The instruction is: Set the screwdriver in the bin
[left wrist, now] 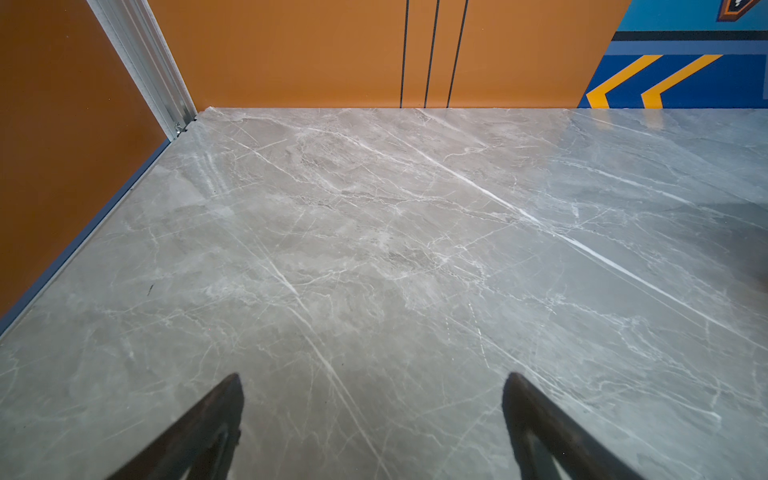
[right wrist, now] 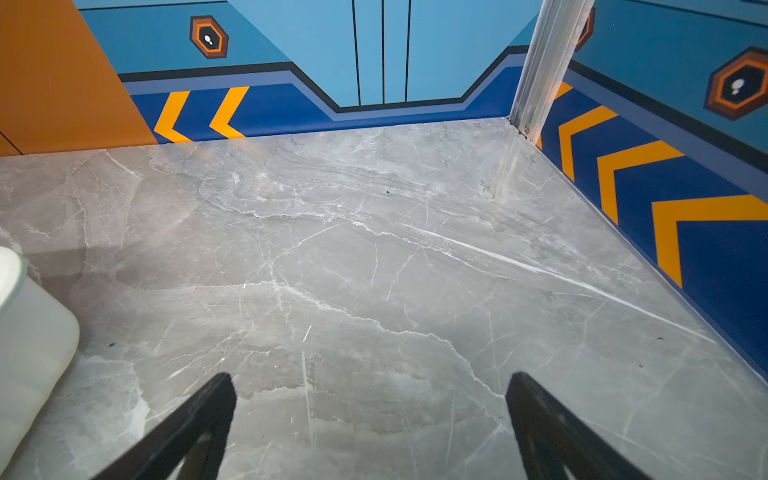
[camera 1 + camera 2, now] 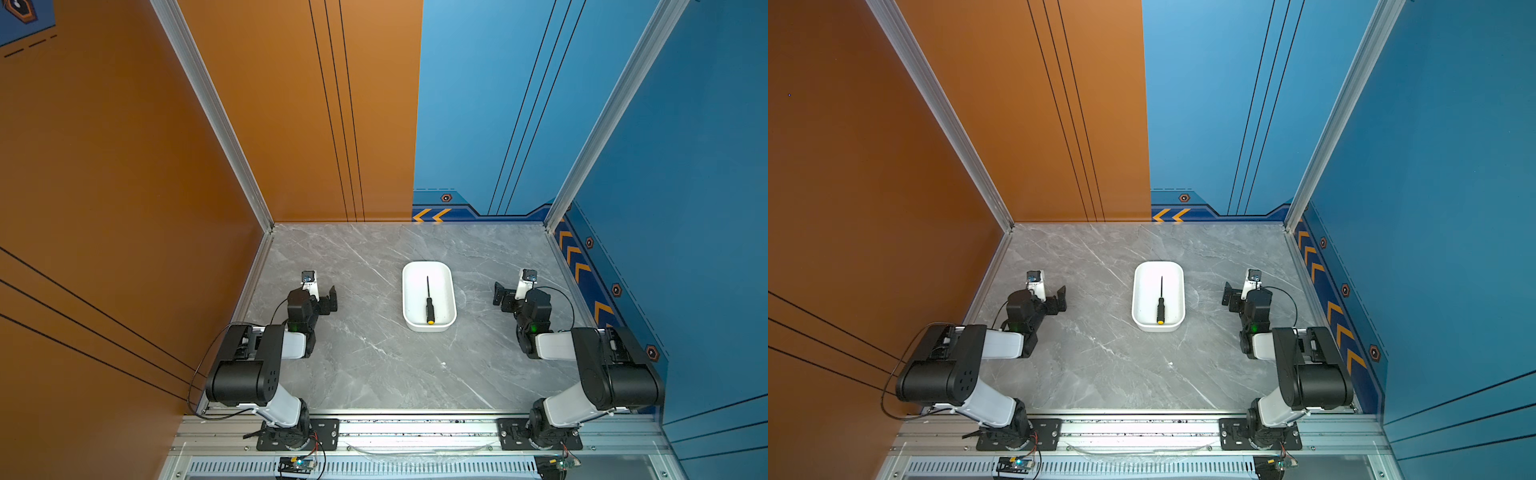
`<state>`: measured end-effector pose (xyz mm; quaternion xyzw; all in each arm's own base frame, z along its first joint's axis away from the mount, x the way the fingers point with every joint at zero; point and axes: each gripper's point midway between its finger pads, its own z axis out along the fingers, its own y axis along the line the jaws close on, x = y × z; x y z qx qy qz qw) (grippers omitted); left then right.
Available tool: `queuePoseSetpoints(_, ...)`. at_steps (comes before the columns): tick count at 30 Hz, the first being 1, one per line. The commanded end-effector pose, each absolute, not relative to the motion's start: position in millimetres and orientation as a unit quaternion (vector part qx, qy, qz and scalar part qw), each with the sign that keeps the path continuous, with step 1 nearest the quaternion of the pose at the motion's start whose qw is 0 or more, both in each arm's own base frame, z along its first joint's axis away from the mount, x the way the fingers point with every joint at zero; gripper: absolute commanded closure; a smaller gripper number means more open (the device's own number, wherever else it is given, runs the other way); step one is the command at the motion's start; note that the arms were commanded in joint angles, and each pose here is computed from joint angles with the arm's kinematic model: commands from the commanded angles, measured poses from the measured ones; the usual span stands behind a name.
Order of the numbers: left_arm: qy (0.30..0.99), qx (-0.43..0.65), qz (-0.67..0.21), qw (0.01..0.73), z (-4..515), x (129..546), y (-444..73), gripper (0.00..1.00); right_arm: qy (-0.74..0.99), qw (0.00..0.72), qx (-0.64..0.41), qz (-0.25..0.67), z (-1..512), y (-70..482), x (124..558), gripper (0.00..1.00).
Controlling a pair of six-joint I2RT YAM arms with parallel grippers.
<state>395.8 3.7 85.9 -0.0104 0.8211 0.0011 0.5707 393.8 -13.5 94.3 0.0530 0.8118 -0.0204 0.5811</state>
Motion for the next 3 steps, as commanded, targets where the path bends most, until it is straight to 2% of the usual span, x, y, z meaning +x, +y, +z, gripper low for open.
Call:
queuePoseSetpoints(1,0.819,-0.008,0.016,0.573,89.0,397.4,6.4,0.02,0.815,0.577,0.052,-0.021,92.8,-14.0,395.4,0.0)
queuePoseSetpoints(3,0.819,-0.009,0.018,0.573,89.4,396.9,6.9,0.02,0.815,0.576,0.053,-0.021,92.4,-14.1,394.8,0.0)
